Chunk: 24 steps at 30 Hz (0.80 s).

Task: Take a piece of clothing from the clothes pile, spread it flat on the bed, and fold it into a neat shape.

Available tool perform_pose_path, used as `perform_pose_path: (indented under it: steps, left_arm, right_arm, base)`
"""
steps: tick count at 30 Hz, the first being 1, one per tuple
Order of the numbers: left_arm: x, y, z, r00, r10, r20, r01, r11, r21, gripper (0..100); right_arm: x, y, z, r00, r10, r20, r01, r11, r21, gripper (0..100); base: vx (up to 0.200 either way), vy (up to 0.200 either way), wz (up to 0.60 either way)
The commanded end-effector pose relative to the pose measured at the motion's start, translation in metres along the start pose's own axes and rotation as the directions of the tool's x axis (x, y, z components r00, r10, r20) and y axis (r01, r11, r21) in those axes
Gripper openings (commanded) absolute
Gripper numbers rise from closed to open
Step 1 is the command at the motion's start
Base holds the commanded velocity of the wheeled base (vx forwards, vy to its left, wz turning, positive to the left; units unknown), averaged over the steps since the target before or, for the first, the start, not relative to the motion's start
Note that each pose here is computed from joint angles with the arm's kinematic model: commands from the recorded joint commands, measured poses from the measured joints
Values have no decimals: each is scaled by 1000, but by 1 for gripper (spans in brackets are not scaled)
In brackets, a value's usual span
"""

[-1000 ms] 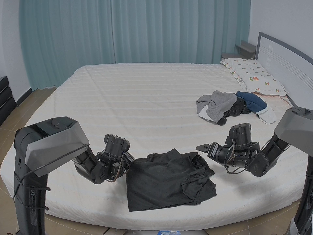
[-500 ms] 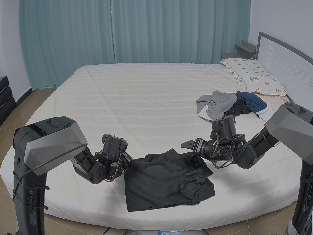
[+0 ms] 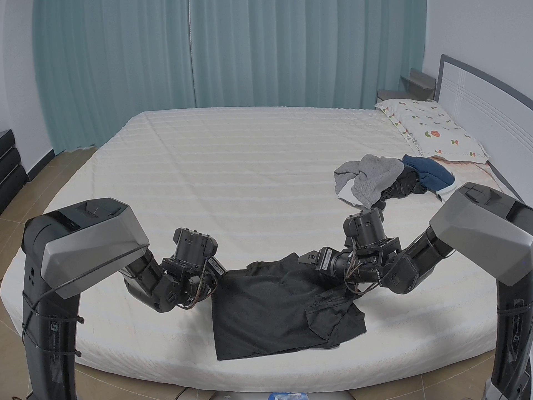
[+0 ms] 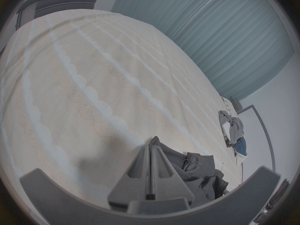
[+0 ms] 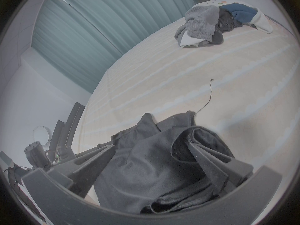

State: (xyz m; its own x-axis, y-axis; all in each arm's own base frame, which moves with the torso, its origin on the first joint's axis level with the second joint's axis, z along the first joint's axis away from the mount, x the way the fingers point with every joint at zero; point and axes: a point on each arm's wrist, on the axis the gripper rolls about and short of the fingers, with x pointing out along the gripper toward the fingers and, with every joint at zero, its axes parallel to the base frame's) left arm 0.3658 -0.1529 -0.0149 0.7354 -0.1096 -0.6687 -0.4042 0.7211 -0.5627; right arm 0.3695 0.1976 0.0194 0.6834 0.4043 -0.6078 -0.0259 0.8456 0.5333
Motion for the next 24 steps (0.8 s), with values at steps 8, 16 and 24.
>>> perform_pose_path:
  steps: [8,16,24]
  left_arm:
    - [0,0,0,1000,1,0,-1,1000,0,0]
    - [1,0,0,1000,1,0,-1,1000,0,0]
    - [2,0,0,1000,0,1,0,1000,1,0]
  right_arm:
    - [12,-10,6,995,-102,-15,103,995,21,0]
    - [-5,-37,33,989,-142,31,138,986,91,0]
    - [4,-59,34,991,-133,5,131,982,138,0]
  base:
    - [0,0,0]
    - [0,0,0]
    - [0,0,0]
